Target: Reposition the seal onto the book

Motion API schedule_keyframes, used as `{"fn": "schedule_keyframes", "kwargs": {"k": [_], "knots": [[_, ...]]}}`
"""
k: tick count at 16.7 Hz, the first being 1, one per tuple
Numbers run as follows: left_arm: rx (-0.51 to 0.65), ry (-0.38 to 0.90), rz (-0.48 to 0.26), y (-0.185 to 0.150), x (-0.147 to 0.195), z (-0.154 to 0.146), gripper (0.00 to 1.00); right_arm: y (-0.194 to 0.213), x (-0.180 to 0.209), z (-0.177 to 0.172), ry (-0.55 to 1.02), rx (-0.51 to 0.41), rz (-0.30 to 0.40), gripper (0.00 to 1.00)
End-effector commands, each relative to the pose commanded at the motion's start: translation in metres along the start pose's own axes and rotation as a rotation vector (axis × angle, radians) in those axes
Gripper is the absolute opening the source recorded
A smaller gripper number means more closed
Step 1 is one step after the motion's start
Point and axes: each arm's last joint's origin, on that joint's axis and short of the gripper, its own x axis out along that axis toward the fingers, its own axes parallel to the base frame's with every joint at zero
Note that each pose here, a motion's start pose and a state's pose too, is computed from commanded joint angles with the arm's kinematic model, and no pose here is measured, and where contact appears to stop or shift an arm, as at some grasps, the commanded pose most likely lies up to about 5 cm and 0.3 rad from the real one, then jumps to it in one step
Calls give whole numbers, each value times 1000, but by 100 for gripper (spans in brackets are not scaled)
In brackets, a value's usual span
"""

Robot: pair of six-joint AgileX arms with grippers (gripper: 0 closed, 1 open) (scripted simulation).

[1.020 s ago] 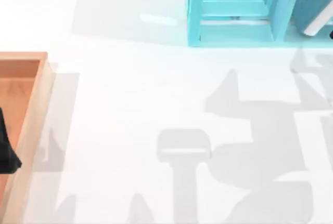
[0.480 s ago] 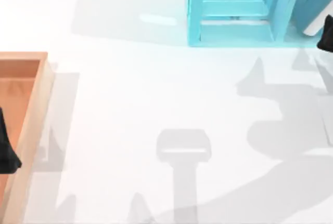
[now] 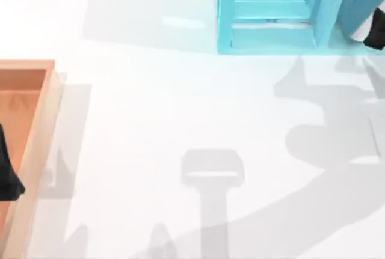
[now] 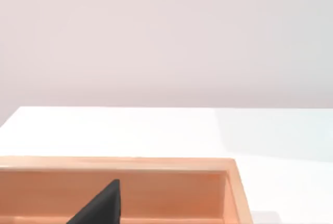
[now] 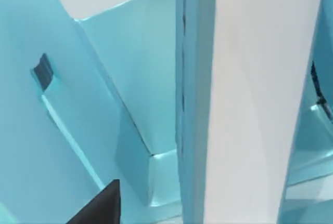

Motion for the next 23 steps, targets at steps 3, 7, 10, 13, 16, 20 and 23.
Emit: {"fn": "schedule_keyframes", "kwargs": {"k": [3, 7, 10, 13, 16, 20, 23], "knots": [[0, 0, 0, 0, 0, 0, 100, -1, 32, 0, -2, 0, 0, 100], [0, 0, 0, 0, 0, 0, 100, 0, 68, 1, -3, 0, 1, 100], [0, 0, 0, 0, 0, 0, 100, 0, 76, 1, -1, 0, 0, 100], [0, 0, 0, 0, 0, 0, 100, 0, 76, 1, -1, 0, 0, 100], [0, 0, 0, 0, 0, 0, 100, 0, 76, 1, -1, 0, 0, 77], [0, 0, 0, 0, 0, 0, 100, 0, 76, 1, -1, 0, 0, 47], [0, 0, 0, 0, 0, 0, 100, 0, 76, 1, -1, 0, 0, 25]]}}
